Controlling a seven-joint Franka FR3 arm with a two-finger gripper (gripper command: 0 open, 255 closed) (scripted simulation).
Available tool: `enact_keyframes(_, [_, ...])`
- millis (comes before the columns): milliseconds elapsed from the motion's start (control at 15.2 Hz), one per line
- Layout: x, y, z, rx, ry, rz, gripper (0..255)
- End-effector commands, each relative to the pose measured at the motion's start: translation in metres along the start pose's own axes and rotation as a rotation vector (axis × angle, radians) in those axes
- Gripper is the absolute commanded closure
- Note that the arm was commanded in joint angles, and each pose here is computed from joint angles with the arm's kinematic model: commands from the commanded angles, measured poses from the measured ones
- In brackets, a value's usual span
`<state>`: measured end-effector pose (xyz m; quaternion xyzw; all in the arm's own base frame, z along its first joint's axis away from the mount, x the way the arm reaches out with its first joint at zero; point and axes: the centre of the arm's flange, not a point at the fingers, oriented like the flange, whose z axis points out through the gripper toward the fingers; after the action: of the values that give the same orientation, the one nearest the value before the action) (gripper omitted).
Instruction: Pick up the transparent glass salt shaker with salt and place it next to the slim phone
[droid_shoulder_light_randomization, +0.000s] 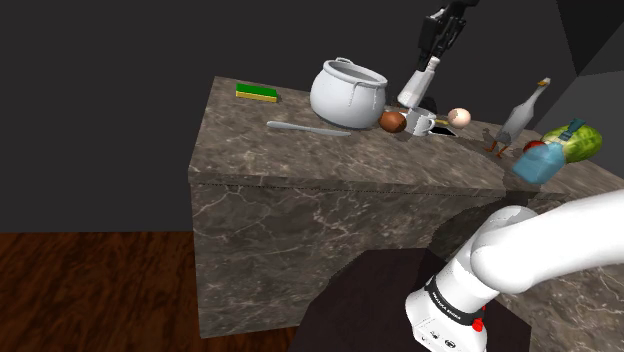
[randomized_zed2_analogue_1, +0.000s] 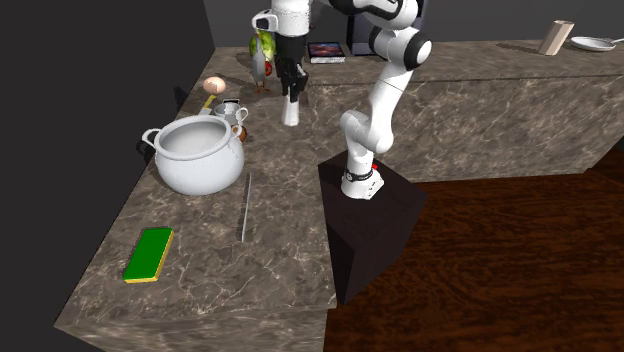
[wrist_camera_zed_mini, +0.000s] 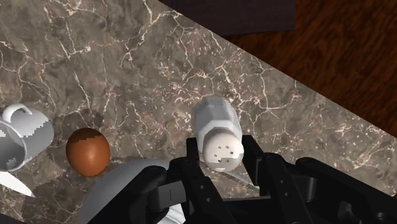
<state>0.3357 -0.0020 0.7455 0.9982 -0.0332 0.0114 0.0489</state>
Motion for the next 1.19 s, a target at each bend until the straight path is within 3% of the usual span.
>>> enact_keyframes(0, [-0.002,0.026,0.002,0.0,0.0,-0.001,255])
enact_keyframes(1122, [-0.028,0.248,0.022,0.0,0.0,-0.001,255])
